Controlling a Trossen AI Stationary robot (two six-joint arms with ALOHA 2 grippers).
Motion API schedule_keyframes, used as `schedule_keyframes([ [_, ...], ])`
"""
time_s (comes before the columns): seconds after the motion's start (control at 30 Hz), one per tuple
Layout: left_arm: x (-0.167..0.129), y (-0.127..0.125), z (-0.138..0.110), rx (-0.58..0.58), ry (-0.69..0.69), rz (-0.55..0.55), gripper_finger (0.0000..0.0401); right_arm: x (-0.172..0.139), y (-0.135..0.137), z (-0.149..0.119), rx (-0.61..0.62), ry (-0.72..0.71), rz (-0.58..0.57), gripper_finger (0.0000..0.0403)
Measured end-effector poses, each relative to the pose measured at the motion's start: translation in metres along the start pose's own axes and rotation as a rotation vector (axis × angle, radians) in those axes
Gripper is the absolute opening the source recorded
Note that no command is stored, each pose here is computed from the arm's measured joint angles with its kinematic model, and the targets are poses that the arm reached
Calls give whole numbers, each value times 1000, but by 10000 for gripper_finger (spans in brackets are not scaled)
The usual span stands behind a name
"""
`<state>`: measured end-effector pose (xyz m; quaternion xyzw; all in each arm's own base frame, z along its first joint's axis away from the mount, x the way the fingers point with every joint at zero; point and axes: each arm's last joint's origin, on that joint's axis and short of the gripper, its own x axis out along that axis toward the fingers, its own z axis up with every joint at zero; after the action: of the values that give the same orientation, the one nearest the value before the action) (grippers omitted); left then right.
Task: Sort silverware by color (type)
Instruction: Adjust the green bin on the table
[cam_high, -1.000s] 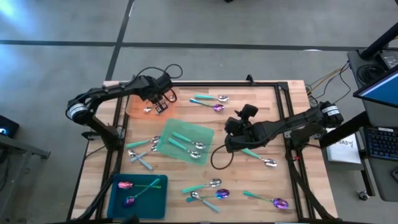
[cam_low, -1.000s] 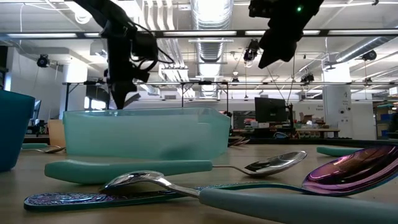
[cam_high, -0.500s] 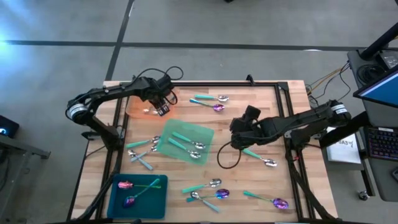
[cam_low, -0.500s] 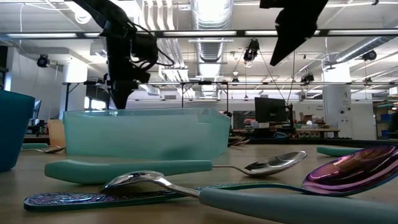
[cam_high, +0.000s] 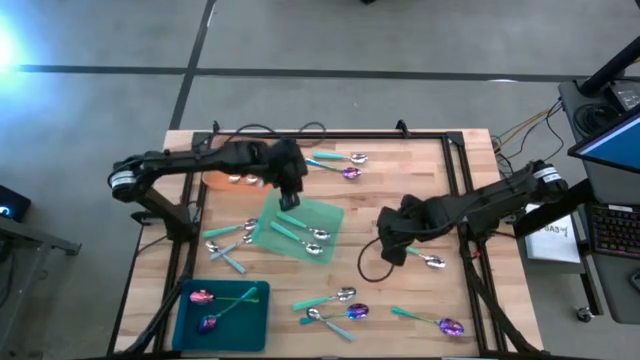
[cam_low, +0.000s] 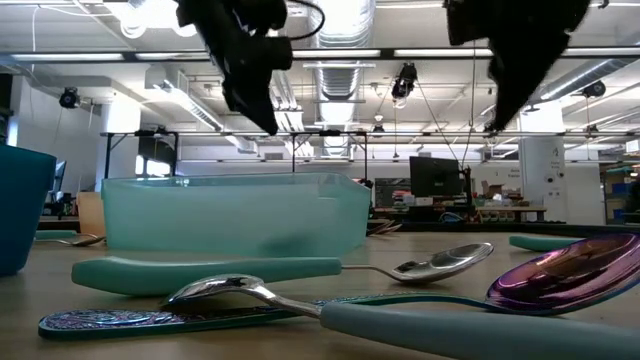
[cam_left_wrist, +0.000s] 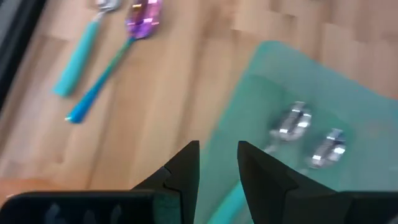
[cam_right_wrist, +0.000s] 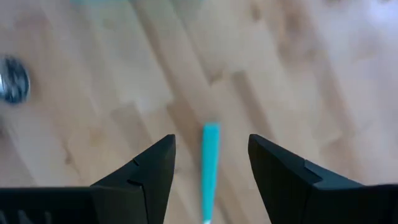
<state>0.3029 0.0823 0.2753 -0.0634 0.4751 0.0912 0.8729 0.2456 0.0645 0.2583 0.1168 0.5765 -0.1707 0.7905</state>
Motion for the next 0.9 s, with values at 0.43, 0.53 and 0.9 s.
schedule_keyframes([
  [0.43,12,-85,-19,5,47,-104,94,30,9,-47,67,151,-44,194],
  [0.53,21,-96,-18,11,-12,-128,94,34,9,-53,82,166,-57,194],
  [0.9,79,-105,-19,11,-78,-144,94,38,13,-67,96,182,-77,194],
])
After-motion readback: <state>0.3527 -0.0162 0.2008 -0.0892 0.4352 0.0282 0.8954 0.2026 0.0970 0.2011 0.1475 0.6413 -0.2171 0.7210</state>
